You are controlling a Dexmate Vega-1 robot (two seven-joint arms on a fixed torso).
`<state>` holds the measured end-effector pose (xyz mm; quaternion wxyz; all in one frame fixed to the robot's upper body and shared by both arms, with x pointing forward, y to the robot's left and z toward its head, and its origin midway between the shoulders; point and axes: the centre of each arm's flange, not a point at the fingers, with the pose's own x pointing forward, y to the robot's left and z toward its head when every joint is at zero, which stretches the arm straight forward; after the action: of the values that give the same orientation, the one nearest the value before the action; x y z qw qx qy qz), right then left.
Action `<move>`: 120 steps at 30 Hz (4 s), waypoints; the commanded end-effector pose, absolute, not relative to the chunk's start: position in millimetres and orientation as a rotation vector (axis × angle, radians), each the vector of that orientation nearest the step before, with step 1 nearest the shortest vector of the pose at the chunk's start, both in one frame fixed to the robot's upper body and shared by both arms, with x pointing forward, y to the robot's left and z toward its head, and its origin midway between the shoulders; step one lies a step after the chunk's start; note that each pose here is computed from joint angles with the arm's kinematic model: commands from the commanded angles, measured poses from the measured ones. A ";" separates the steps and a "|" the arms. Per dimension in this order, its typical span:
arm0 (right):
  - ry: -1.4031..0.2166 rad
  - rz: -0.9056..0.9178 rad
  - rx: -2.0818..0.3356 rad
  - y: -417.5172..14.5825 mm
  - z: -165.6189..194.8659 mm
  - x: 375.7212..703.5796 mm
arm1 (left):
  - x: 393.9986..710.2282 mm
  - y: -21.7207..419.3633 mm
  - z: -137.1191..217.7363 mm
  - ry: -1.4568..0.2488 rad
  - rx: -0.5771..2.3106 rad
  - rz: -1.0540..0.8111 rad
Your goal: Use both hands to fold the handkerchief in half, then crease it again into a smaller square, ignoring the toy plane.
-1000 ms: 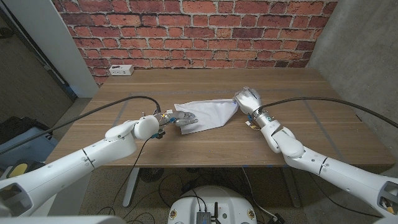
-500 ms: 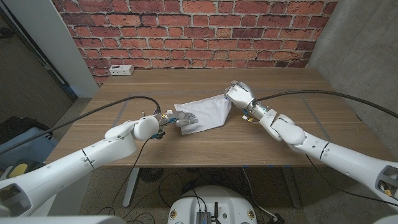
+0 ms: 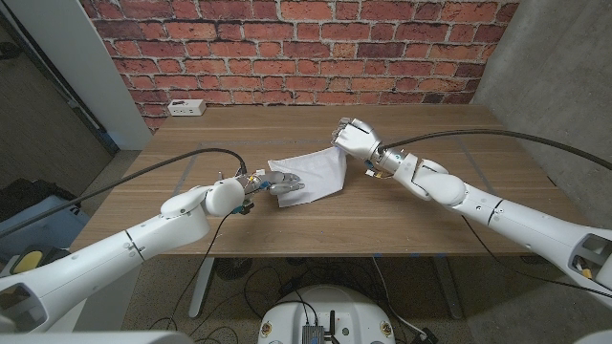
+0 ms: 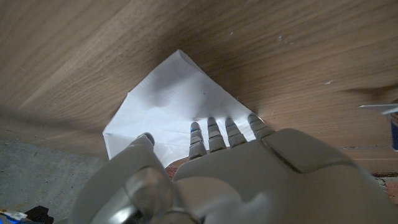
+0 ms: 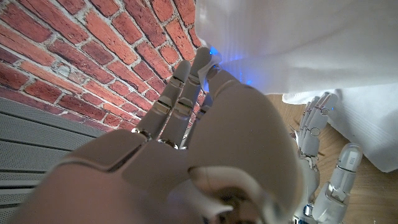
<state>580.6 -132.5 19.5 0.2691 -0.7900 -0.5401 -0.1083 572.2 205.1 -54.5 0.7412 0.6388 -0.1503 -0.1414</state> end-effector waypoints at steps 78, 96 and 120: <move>-1.880 -0.253 -2.078 -47.4 31.4 543.2 | 588.7 214.8 -49.6 -0.316 1.393 -0.311; -1.763 -0.287 -2.052 -62.1 36.4 545.3 | 564.9 216.3 -39.8 -0.381 1.393 -0.252; -1.627 -0.331 -1.990 -69.2 30.3 541.2 | 510.6 216.3 -52.2 -0.417 1.406 -0.200</move>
<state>543.8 -65.3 33.0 0.2240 -0.7406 -0.6232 -0.1136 543.4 219.0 -40.7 0.7387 0.6431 -0.1799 -0.0912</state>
